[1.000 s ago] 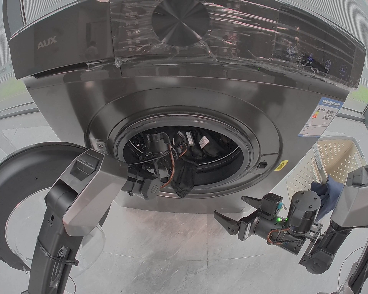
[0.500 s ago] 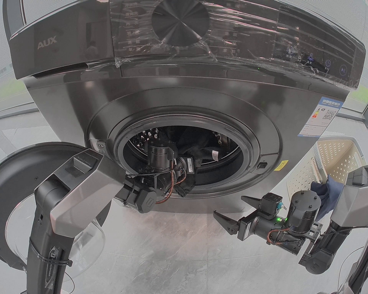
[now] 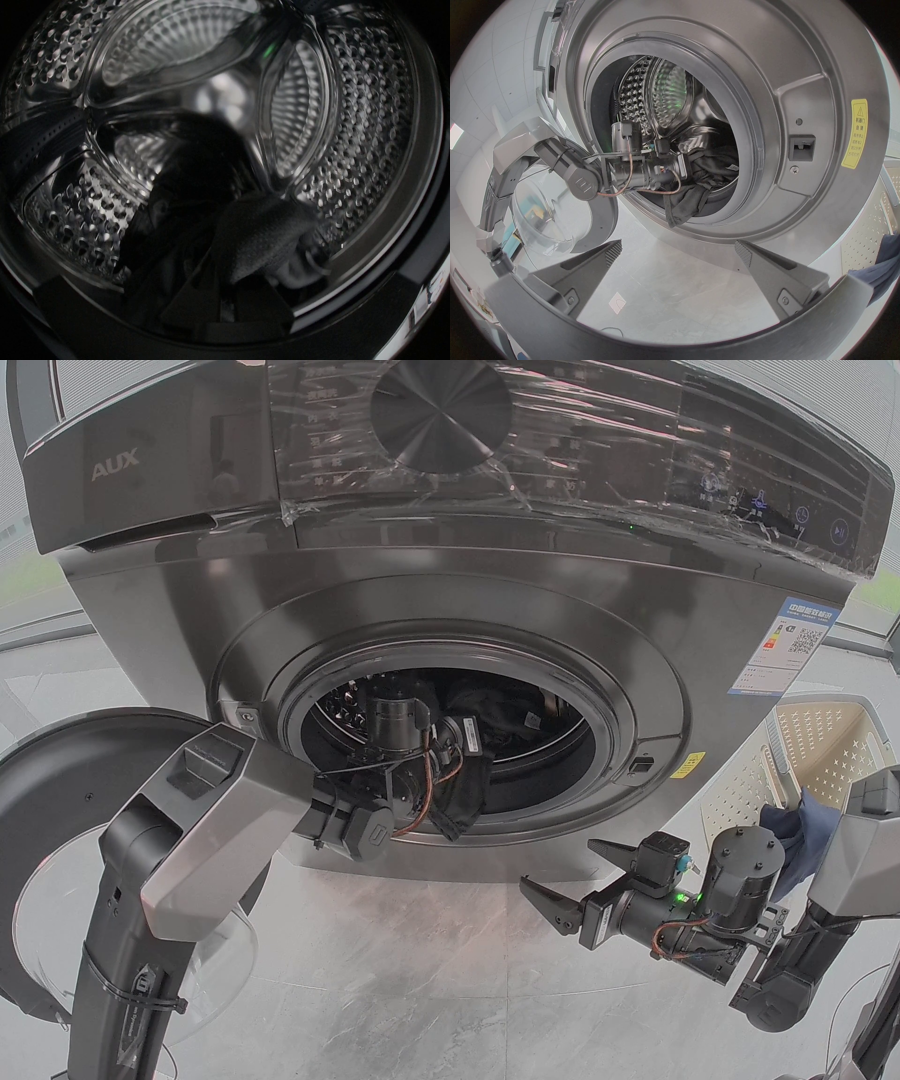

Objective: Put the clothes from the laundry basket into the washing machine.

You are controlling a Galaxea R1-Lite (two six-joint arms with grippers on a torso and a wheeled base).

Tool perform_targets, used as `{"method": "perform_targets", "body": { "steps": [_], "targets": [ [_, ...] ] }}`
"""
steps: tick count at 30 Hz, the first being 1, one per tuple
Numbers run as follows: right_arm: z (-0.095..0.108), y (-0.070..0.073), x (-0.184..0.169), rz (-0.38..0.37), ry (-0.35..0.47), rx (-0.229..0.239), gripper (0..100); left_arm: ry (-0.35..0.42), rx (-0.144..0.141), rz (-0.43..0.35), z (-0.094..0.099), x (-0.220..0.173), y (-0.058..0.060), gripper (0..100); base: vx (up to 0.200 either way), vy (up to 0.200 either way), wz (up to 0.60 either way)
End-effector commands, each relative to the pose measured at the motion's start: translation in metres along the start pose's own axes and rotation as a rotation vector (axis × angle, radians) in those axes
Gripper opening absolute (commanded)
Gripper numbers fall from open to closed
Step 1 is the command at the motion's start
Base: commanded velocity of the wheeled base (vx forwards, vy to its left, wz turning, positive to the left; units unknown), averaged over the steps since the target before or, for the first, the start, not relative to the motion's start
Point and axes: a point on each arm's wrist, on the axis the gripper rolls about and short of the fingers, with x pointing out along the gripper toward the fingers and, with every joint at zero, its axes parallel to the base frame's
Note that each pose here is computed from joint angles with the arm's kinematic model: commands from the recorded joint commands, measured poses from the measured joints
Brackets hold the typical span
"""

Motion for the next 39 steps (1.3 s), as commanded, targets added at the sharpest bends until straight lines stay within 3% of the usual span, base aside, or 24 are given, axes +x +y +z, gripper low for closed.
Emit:
{"method": "perform_targets", "body": {
  "steps": [1,5,9,10,13,16,18,19,23,28,32,36,37,39],
  "targets": [
    [0.000,0.001,0.000,0.003,0.001,0.000,100,-0.124,-0.053,0.015,0.018,0.016,-0.002,0,0.000,0.000,0.00],
    [0.000,0.001,0.001,0.003,-0.002,0.000,100,-0.211,-0.072,0.023,0.030,0.024,-0.003,0,0.000,0.000,0.00],
    [0.000,0.001,0.001,0.003,-0.002,0.000,100,-0.242,-0.078,0.021,0.032,0.029,-0.004,0,0.000,0.000,0.00],
    [0.001,0.001,0.000,0.003,-0.004,0.000,100,-0.229,-0.071,0.025,0.029,0.028,-0.004,100,0.000,0.000,0.00],
    [0.001,0.001,0.000,0.003,-0.004,0.000,100,-0.184,-0.066,0.028,0.026,0.021,-0.008,100,0.000,0.000,0.00],
    [0.001,0.001,0.000,0.003,-0.004,0.000,100,-0.018,-0.032,0.034,0.033,-0.011,-0.018,100,0.000,0.000,0.00],
    [0.001,0.001,0.000,0.003,-0.004,0.000,100,0.020,-0.021,0.030,0.032,-0.018,-0.021,100,0.000,0.000,0.00],
    [0.000,0.001,0.000,0.005,-0.002,0.000,100,0.075,0.018,0.033,0.033,-0.032,-0.024,100,0.000,0.000,0.00],
    [0.000,0.001,0.000,0.005,-0.002,0.000,100,0.166,0.115,0.032,0.026,-0.051,-0.024,100,0.000,0.000,0.00],
    [0.000,0.001,0.000,0.005,-0.002,0.000,100,0.247,0.176,0.011,0.010,-0.063,-0.022,100,0.000,0.000,0.00],
    [0.000,0.001,0.000,0.005,-0.002,0.000,100,0.309,0.210,0.006,-0.005,-0.070,-0.018,100,0.000,0.000,0.00],
    [0.000,0.001,0.000,0.005,-0.002,0.000,100,0.323,0.220,0.009,-0.009,-0.069,-0.013,100,0.000,0.000,0.00],
    [0.000,0.001,0.000,0.005,-0.002,0.000,100,0.324,0.227,0.010,-0.011,-0.068,-0.011,0,0.000,0.000,0.00],
    [0.000,0.001,0.000,0.005,-0.002,0.000,100,0.328,0.230,0.016,-0.012,-0.067,-0.008,0,0.000,0.000,0.00]
  ]
}}
